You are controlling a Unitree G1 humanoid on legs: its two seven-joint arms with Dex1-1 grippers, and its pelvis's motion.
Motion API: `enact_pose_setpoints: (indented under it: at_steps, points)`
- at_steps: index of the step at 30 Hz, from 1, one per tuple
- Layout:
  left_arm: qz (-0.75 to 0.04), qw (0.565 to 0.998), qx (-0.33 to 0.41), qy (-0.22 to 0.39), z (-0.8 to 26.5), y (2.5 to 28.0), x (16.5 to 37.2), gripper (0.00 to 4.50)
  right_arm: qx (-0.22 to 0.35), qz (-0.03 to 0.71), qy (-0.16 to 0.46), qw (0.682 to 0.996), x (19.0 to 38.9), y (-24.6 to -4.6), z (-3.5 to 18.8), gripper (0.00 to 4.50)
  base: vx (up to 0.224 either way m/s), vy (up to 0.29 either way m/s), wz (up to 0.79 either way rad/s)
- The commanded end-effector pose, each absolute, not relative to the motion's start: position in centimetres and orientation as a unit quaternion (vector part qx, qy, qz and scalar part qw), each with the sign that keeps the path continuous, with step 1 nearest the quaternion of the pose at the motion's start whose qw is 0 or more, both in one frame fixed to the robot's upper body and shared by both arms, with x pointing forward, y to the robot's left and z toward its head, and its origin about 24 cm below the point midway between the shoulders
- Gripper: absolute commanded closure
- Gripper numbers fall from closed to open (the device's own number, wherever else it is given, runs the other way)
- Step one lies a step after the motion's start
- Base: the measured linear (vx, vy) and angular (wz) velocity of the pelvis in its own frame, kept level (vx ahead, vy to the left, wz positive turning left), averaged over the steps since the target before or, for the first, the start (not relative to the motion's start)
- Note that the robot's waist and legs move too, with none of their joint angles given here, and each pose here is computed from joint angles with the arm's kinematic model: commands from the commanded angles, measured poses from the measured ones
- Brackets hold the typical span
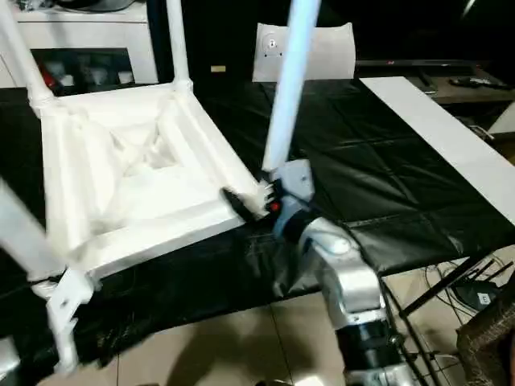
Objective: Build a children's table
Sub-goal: Rotate table base
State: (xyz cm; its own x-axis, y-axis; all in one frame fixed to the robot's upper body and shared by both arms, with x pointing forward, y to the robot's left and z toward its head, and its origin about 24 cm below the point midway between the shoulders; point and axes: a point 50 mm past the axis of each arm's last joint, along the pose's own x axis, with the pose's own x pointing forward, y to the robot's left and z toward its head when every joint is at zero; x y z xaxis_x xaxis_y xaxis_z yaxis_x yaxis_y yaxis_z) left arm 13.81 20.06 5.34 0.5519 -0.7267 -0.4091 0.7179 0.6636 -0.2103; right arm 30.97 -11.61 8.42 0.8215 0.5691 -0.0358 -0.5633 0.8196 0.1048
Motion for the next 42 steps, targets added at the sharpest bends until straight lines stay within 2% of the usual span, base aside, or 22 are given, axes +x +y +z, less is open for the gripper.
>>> enact_pose_setpoints:
  at_steps: [1,4,5,7,8,9,13,14,17,20,25,26,27,30,31,35,42]
  points:
    - [-0.409,0.88,-0.003,0.242,5.8,20.7,13.4,1.03,0.029,0.231,0.025,0.972,31.8,-14.2,8.6,0.0,0.0,0.0,0.0]
    - [-0.376,0.891,0.013,0.254,6.1,23.1,12.8,0.92,0.016,0.239,0.029,0.97,31.9,-15.1,8.4,0.0,0.0,0.0,0.0]
    - [-0.353,0.9,0.029,0.255,6.5,24.8,12.7,0.64,0.02,0.244,0.025,0.969,31.6,-15.2,8.3,0.0,0.0,0.0,0.0]
    - [-0.339,0.906,0.039,0.25,7.0,25.9,12.9,0.61,0.017,0.26,0.03,0.965,31.2,-14.9,8.1,0.0,0.0,0.0,0.0]
    - [-0.335,0.91,0.039,0.243,7.3,26.2,13.0,0.62,0.015,0.276,0.031,0.96,30.9,-14.6,7.9,0.0,0.0,0.0,0.0]
    - [-0.331,0.914,0.037,0.232,7.7,26.5,13.3,0.32,0.016,0.29,0.035,0.956,30.6,-14.3,7.7,0.0,0.0,0.0,0.0]
    - [-0.326,0.93,0.026,0.17,9.5,26.7,14.7,0.09,-0.015,0.345,0.064,0.936,28.9,-12.7,6.4,0.0,0.0,0.0,0.0]
    - [-0.329,0.933,0.018,0.145,10.3,26.4,15.3,0.09,-0.016,0.34,0.103,0.935,28.4,-12.3,5.3,0.0,0.0,0.0,0.0]
    - [-0.336,0.933,0.016,0.124,10.8,26.0,16.0,0.09,-0.012,0.334,0.129,0.934,28.1,-11.8,4.5,0.0,0.0,0.0,0.0]
    - [-0.353,0.932,-0.006,0.082,11.5,24.8,17.2,0.09,-0.03,0.328,0.146,0.933,27.7,-10.9,3.4,0.0,0.0,0.0,0.0]
    - [-0.385,0.92,-0.02,0.069,11.5,23.0,18.1,0.09,-0.033,0.314,0.16,0.935,27.9,-10.0,2.7,0.0,0.0,0.0,0.0]
    - [-0.424,0.903,-0.045,0.05,11.8,20.7,18.8,0.09,-0.038,0.29,0.177,0.94,28.6,-9.5,2.0,0.0,0.0,0.0,0.0]
    - [-0.425,0.903,-0.045,0.049,11.8,20.6,18.8,0.09,-0.038,0.289,0.177,0.94,28.6,-9.5,2.0,0.0,0.0,0.0,0.0]
    - [-0.469,0.879,-0.078,0.036,12.1,18.1,19.3,0.09,-0.045,0.287,0.188,0.938,29.3,-8.8,1.4,0.0,0.0,0.0,0.0]
    - [-0.471,0.878,-0.08,0.035,12.1,18.0,19.3,0.09,-0.044,0.286,0.188,0.939,29.3,-8.8,1.3,0.0,0.0,0.0,0.0]
    - [-0.536,0.837,-0.106,0.028,12.1,14.4,19.4,0.09,-0.035,0.28,0.179,0.943,30.2,-8.1,1.3,0.0,0.0,0.0,0.0]
    - [-0.577,0.807,-0.123,0.018,12.4,11.5,19.9,0.09,-0.037,0.275,0.166,0.946,30.9,-7.9,1.7,0.0,0.0,0.0,0.0]
